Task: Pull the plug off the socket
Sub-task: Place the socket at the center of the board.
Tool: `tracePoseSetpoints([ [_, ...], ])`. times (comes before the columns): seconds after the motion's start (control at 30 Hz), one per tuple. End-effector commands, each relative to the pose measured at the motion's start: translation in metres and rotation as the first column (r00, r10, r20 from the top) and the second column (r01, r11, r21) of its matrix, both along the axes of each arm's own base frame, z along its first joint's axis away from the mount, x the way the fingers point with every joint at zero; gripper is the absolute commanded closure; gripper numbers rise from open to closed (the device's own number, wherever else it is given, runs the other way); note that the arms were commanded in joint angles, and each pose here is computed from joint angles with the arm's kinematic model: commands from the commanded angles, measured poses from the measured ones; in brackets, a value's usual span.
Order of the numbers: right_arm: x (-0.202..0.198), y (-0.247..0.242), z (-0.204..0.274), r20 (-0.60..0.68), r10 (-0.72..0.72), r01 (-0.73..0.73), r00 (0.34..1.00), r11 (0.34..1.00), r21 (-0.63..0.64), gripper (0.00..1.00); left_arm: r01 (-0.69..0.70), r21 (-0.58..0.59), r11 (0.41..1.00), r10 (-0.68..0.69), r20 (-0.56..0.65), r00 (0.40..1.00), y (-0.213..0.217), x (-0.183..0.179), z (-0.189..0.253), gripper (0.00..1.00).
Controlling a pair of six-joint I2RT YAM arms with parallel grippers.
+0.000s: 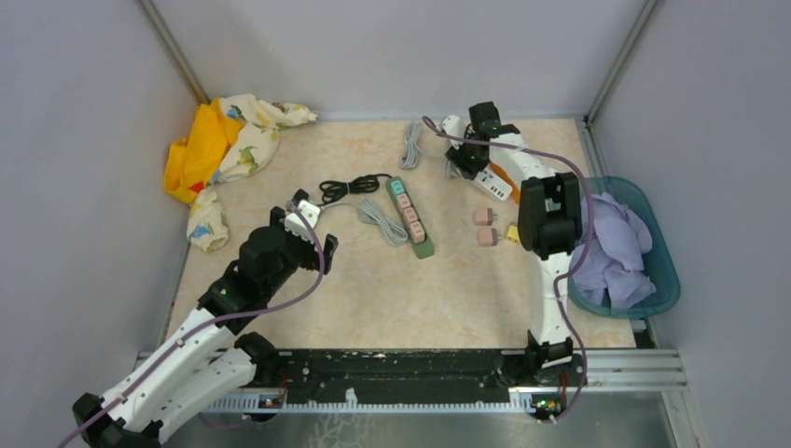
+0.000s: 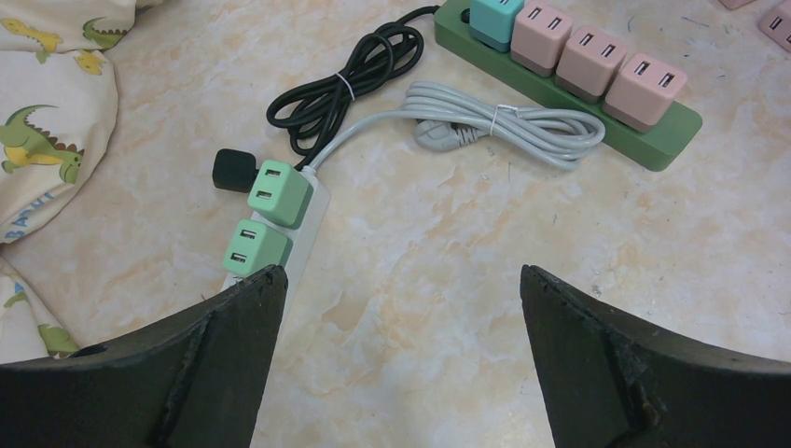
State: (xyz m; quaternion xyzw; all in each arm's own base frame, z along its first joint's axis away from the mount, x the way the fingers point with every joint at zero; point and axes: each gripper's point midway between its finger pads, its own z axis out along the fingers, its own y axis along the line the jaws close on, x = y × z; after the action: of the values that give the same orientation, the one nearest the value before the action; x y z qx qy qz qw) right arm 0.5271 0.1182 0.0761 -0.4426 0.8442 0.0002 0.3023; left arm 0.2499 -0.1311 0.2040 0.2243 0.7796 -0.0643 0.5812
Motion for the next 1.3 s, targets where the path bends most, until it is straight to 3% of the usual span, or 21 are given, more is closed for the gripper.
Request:
tracePoseSetpoints([
  [0.0, 0.022, -0.022, -0.004, 0.056, -0.131, 0.134, 0.99, 0.99, -0.05, 0.81, 0.009, -0.012, 1.0, -0.008, 0.014, 1.0, -0.002, 0.001, 0.002, 0.0],
  [0.13, 0.019, -0.024, -0.004, 0.043, -0.149, 0.151, 0.988, 0.988, -0.034, 0.53, 0.01, -0.014, 1.0, -0.01, 0.017, 1.0, -0.002, 0.002, 0.003, 0.0],
  [0.33, 0.009, -0.009, 0.032, 0.072, -0.141, 0.135, 0.987, 0.988, 0.079, 0.29, 0.013, -0.016, 1.0, -0.013, 0.018, 1.0, -0.002, 0.001, 0.003, 0.0],
  [0.9, -0.054, 0.024, 0.12, 0.167, -0.044, -0.013, 0.985, 0.945, 0.326, 0.26, 0.017, -0.015, 1.0, -0.017, 0.015, 1.0, -0.003, 0.001, 0.001, 0.0],
  [1.27, -0.118, 0.055, 0.175, 0.258, 0.093, -0.216, 0.962, 0.837, 0.503, 0.26, 0.013, -0.012, 1.0, -0.013, 0.016, 1.0, -0.003, 0.002, 0.001, 0.0],
])
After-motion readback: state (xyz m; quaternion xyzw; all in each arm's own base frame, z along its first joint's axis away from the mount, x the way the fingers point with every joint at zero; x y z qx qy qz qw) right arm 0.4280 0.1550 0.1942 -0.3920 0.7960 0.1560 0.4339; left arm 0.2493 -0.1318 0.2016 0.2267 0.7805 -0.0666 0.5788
